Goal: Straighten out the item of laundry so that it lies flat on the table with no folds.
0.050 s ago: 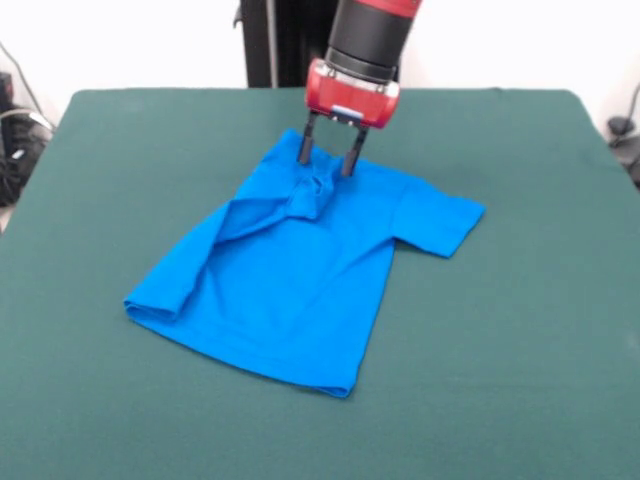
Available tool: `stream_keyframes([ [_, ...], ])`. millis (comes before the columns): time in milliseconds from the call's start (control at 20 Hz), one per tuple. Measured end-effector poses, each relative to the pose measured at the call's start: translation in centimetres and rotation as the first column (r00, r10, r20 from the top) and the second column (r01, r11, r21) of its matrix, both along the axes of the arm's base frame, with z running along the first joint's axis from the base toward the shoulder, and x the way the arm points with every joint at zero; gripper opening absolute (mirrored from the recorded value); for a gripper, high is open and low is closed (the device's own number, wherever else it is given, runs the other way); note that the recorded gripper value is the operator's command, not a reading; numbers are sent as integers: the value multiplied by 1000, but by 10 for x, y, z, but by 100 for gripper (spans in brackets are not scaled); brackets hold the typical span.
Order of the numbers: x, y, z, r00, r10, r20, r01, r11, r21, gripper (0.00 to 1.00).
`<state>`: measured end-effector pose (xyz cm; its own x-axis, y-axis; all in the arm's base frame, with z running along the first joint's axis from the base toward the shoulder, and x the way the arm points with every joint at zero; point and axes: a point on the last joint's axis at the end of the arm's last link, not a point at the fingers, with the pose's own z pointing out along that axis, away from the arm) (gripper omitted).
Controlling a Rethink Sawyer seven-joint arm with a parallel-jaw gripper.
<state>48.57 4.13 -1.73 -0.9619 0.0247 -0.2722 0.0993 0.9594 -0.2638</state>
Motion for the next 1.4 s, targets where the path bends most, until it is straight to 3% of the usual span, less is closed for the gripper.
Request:
stream_keyframes([
  [500, -3, -5, 16, 1000, -24, 12, 24, 1000, 6, 100],
  [900, 7, -22, 33, 997, -66, 47, 66, 998, 15, 100],
  [1400, 11, -48, 17, 995, -93, 31, 88, 989, 116, 100],
])
